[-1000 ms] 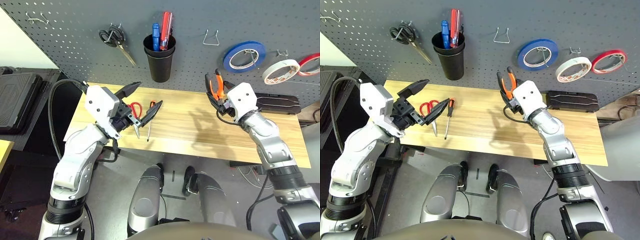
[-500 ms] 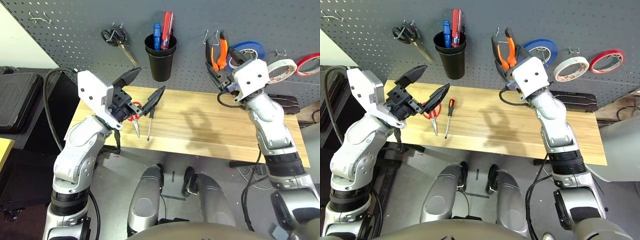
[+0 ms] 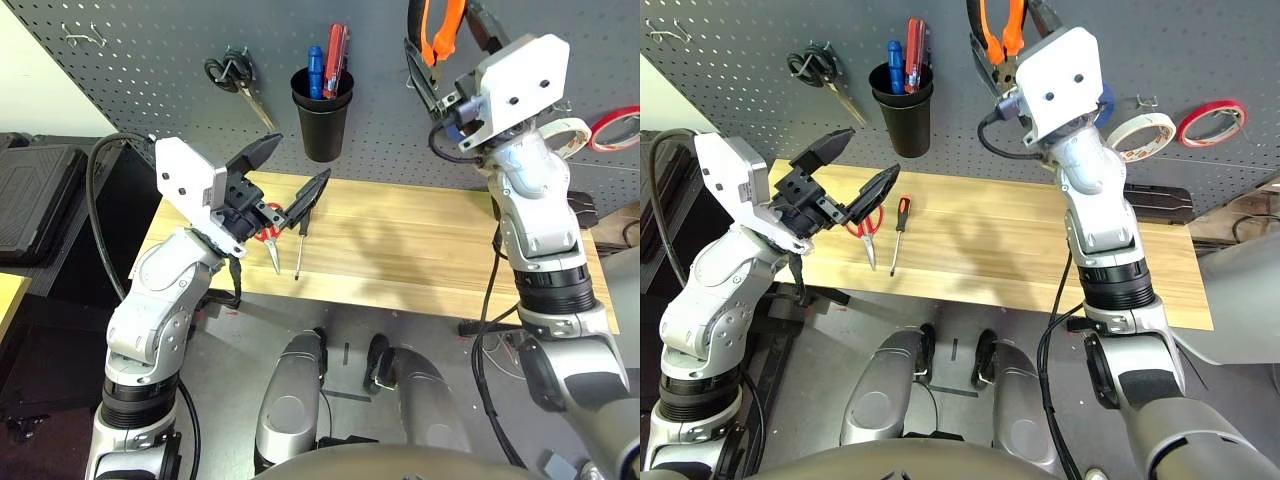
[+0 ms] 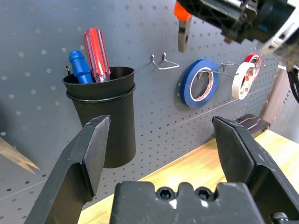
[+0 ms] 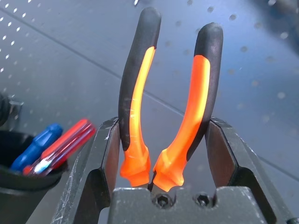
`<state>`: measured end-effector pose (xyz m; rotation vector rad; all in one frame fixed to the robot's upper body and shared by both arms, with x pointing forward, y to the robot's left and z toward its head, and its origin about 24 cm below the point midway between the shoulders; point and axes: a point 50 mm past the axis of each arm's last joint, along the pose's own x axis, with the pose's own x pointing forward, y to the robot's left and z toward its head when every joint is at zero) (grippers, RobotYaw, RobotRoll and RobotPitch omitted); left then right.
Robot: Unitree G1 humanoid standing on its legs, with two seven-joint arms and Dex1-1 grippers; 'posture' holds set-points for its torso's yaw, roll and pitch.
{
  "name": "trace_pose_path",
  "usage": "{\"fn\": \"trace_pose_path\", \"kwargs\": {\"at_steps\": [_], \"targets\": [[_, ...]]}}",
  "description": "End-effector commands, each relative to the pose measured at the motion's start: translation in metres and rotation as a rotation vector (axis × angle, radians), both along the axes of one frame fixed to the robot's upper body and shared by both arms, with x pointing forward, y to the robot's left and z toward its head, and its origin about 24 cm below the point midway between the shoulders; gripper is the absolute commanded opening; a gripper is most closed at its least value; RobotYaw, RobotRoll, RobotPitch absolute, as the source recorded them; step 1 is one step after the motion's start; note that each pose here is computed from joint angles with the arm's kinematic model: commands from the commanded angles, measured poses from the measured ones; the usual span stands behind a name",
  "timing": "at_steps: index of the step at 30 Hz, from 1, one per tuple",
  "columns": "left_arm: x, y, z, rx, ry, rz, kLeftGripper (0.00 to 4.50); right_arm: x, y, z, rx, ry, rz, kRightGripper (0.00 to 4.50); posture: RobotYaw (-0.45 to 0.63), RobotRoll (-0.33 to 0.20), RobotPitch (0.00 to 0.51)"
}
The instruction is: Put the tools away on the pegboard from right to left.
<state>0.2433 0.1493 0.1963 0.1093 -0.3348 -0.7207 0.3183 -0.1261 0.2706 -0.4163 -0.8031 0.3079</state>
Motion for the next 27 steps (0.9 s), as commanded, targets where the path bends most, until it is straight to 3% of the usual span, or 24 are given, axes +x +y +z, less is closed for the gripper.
{"fn": "trace_pose_path", "kwargs": {"at_steps": [1,11,27], "targets": [[-0.001,-0.002,-0.003,0.024,0.011,-0.019,4.50,0.007,-0.007,0.013,0.043,-0.031,-0.044,2.98,0.31,0.000,0.170],[-0.001,-0.002,-0.005,0.038,0.019,-0.020,4.50,0.037,-0.008,0.016,0.093,0.034,-0.077,2.98,0.32,0.000,0.182],[-0.003,-0.002,-0.008,0.058,0.030,-0.012,4.50,0.061,0.003,-0.016,0.173,0.220,-0.074,2.98,0.34,0.000,0.195]]}}
